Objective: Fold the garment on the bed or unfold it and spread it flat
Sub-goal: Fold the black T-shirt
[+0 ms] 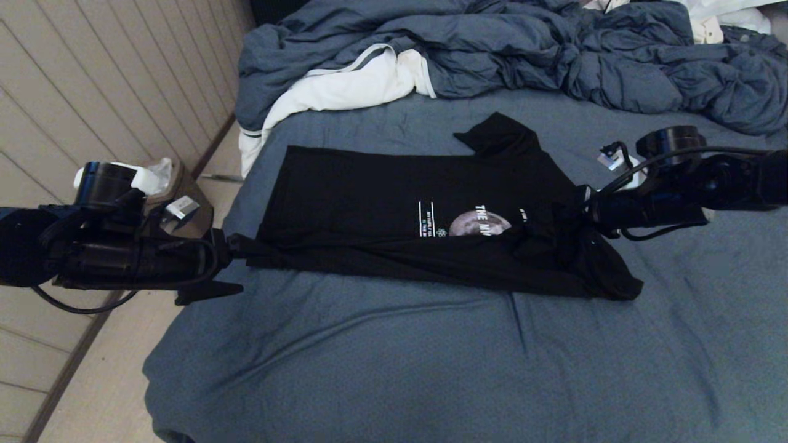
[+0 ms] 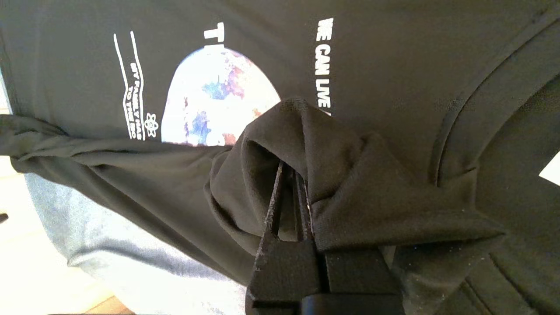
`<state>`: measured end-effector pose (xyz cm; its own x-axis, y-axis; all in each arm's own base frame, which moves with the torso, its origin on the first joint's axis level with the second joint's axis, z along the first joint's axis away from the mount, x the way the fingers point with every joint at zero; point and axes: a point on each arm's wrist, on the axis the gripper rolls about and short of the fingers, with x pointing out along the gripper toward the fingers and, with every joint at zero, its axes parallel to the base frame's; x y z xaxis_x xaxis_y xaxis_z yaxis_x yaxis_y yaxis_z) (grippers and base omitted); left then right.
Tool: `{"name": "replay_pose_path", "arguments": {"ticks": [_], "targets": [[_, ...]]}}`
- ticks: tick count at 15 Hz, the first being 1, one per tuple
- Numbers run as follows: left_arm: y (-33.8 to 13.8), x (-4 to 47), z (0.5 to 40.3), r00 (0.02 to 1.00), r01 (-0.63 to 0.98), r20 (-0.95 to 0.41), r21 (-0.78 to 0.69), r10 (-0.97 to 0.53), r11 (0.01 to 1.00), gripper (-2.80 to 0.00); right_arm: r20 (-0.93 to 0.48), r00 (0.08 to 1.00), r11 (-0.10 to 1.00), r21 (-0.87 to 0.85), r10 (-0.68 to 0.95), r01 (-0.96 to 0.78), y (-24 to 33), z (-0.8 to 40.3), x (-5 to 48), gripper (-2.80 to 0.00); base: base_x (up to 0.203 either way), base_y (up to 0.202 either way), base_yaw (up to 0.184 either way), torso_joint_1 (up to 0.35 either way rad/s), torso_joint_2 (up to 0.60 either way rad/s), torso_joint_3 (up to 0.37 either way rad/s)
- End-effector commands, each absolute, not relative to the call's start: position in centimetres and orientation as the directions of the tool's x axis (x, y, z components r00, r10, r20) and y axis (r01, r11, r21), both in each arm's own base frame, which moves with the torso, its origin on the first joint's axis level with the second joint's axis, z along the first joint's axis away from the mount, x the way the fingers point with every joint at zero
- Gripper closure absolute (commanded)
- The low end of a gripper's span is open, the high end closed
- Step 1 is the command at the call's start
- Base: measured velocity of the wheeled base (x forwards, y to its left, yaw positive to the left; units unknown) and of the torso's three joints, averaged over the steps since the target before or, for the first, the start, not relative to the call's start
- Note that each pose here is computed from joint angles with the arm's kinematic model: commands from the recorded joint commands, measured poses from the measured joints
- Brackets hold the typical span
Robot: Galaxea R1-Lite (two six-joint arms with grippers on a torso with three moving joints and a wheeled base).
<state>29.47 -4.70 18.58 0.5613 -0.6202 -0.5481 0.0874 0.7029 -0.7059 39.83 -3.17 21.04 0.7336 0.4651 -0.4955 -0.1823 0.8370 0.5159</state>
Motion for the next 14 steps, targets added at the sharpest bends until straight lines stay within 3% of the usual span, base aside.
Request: {"name": "replay_pose_path", "arguments": {"ticks": [1, 2, 3, 14], "targets": [[-4.8, 29.1, 18.7, 0.558, 0.093, -0.545, -0.709, -0.626, 0.699, -2.8, -0.498, 0.729, 0.834, 0.521, 0.469, -0.181, -3.2, 20.8, 39.9, 0.0, 0.0, 0.0, 0.0, 0.0, 0.0, 0.0], [-4.9, 29.0, 18.6, 0.555, 0.091, -0.547, -0.709, -0.627, 0.699, -2.8, -0.501, 0.728, 0.834, 0.522, 0.469, -0.178, -3.2, 20.7, 39.8, 0.0, 0.0, 0.0, 0.0, 0.0, 0.0, 0.0], [-4.9, 29.0, 18.6, 0.555, 0.091, -0.547, -0.709, -0.627, 0.699, -2.8, -0.502, 0.727, 0.835, 0.521, 0.468, -0.178, -3.2, 20.7, 39.8, -2.8, 0.0, 0.0, 0.0, 0.0, 0.0, 0.0], [-4.9, 28.9, 18.1, 0.545, 0.076, -0.56, -0.708, -0.624, 0.702, -2.8, -0.45, 0.767, 0.82, 0.547, 0.458, -0.169, -3.6, 22.4, 40.5, -2.8, 0.0, 0.0, 0.0, 0.0, 0.0, 0.0]]}}
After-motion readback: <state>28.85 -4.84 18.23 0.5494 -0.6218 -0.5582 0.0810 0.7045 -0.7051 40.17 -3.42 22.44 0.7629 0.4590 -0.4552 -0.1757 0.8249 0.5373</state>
